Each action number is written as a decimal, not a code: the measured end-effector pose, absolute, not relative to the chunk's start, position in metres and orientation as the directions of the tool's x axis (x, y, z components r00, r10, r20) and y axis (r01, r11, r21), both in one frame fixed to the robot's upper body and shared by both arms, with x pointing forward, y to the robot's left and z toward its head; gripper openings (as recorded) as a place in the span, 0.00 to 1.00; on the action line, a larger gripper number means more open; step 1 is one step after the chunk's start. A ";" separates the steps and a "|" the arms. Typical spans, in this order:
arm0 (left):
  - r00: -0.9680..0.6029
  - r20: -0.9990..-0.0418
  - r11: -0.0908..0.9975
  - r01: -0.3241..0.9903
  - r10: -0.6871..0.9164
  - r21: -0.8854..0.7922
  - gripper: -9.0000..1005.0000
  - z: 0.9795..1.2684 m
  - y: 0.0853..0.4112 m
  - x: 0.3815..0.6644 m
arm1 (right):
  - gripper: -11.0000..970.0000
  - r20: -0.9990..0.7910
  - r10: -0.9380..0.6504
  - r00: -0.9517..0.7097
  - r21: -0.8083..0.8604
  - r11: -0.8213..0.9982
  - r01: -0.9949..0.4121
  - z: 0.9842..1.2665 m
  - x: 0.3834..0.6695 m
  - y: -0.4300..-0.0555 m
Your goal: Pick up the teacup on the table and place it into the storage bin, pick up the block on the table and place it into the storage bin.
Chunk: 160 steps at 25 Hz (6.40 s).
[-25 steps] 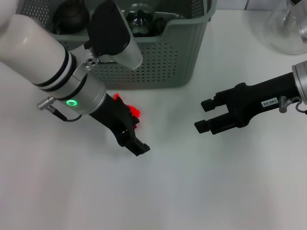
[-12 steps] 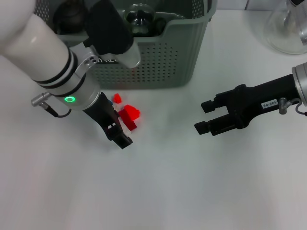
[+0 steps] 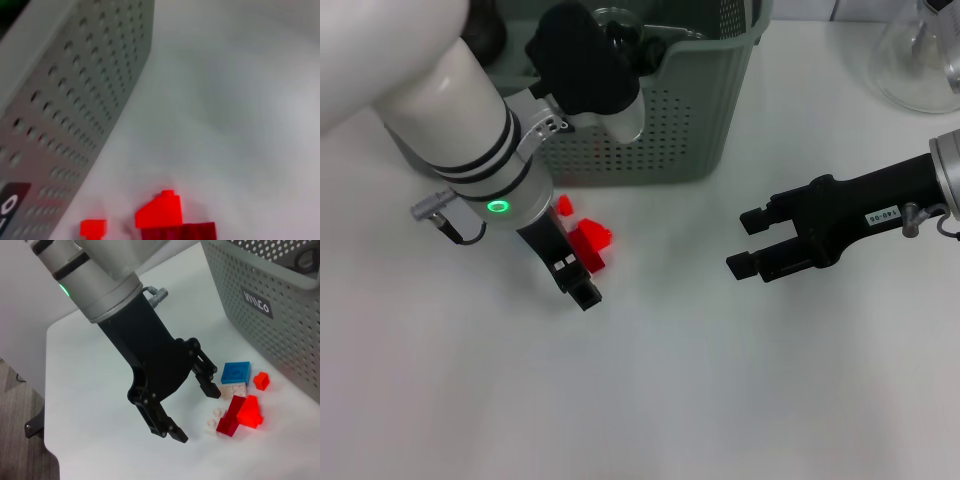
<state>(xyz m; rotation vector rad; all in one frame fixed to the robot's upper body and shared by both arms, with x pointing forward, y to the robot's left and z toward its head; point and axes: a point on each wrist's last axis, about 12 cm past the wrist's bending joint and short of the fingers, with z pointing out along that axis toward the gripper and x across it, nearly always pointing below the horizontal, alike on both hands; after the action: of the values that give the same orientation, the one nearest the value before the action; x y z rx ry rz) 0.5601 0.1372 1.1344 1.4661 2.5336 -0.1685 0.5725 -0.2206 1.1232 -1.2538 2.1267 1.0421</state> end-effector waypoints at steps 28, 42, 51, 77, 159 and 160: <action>-0.518 -0.172 0.531 0.846 0.838 0.039 0.80 1.123 0.126 0.565 | 0.82 -0.698 -0.533 -0.479 0.373 0.301 -0.878 1.123 0.573 -0.221; -0.505 -0.159 0.518 0.854 0.848 0.051 0.80 1.119 0.121 0.566 | 0.82 -0.700 -0.532 -0.475 0.369 0.299 -0.880 1.123 0.573 -0.221; -0.510 -0.157 0.522 0.851 0.846 0.048 0.77 1.117 0.119 0.567 | 0.82 -0.700 -0.532 -0.476 0.370 0.301 -0.879 1.122 0.573 -0.221; -0.510 -0.150 0.522 0.851 0.847 0.057 0.50 1.116 0.115 0.571 | 0.82 -0.697 -0.532 -0.481 0.375 0.302 -0.877 1.120 0.572 -0.221; -0.073 -0.897 0.465 0.872 0.435 0.155 0.78 1.295 0.236 0.530 | 0.82 -0.704 -0.520 -0.485 0.371 0.314 -0.874 1.122 0.572 -0.228; -0.073 -0.897 0.465 0.872 0.435 0.155 0.78 1.295 0.236 0.530 | 0.82 -0.704 -0.517 -0.487 0.372 0.316 -0.873 1.122 0.572 -0.228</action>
<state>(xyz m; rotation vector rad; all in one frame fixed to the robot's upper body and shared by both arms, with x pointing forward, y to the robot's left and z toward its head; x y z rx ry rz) 0.5298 0.2364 1.2950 1.1340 1.6935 -0.5345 0.5718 -0.2280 1.1217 -1.2279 2.1266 1.0315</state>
